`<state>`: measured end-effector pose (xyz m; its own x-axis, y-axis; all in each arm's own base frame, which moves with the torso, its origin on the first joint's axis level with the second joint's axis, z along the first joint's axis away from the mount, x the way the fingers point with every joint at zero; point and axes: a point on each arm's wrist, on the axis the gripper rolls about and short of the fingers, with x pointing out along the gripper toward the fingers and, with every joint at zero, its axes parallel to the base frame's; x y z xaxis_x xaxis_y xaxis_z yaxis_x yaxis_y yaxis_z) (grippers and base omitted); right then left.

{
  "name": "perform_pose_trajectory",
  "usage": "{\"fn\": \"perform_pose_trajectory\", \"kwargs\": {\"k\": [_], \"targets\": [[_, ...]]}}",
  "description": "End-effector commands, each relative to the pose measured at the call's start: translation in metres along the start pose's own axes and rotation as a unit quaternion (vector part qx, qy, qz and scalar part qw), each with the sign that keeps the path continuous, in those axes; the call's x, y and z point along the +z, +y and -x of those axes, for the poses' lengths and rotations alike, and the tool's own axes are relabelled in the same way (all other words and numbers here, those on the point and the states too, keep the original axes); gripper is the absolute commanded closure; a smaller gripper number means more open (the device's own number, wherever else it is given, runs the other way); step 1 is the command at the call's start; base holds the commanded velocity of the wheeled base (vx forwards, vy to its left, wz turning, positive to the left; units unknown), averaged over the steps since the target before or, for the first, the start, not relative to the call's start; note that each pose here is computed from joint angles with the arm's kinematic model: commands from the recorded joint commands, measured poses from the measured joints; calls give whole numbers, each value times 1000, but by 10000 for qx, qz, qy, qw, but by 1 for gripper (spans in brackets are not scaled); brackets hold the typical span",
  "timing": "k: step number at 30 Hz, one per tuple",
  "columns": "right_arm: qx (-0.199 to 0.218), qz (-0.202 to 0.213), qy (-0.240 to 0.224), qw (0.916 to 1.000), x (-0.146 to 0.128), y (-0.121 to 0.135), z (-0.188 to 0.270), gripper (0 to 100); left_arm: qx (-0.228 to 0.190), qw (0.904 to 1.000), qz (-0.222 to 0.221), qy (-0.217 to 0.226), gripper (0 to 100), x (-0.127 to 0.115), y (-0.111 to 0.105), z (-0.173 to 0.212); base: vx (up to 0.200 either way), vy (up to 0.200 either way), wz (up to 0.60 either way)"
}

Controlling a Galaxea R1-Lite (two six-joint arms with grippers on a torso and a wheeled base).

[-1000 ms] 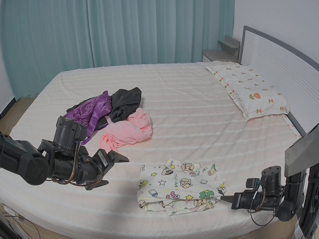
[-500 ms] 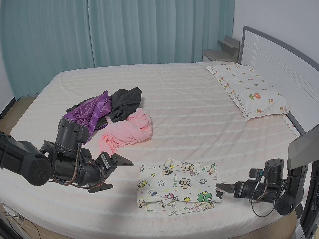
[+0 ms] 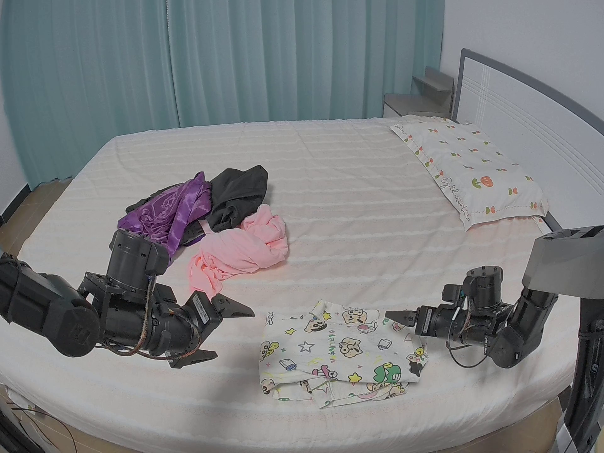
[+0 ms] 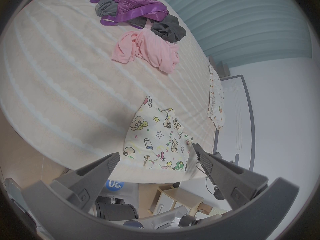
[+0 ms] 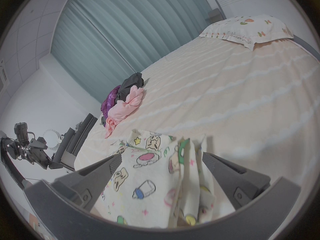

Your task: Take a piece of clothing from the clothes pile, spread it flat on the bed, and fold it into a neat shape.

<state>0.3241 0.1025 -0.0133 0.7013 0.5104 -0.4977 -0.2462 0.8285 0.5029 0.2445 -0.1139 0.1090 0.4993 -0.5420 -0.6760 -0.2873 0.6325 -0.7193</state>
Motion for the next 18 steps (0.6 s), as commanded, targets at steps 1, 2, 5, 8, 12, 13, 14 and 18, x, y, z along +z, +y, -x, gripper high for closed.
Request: {"fn": "perform_pose_trajectory", "kwargs": {"k": [1,2,5,8,12,13,14,18], "targets": [[-25,101,170,9998,-9,-7,-20,0,79,10000,27,23,0,0,5,-6,0,0,0],[-5,170,164,9997,-8,-6,-20,0,83,10000,27,16,0,0,5,-6,0,0,0],[-5,216,164,9996,-7,-6,-21,0,72,10000,28,3,0,0,5,-6,0,0,0],[5,238,206,9995,-9,-4,-22,0,55,10000,23,3,0,0,5,-5,0,0,0],[-33,224,169,9996,-9,-7,-22,100,65,10000,25,0,0,0,5,-5,0,0,0],[-37,221,131,9997,-7,-7,-21,100,69,10000,25,-7,0,0,5,-5,0,0,0],[-43,217,127,9997,-7,-7,-20,100,69,10000,25,-7,0,0,5,-5,0,0,0],[-84,193,74,9998,-4,-10,-16,100,114,9999,34,18,0,-2,8,-5,0,0,0]]}}
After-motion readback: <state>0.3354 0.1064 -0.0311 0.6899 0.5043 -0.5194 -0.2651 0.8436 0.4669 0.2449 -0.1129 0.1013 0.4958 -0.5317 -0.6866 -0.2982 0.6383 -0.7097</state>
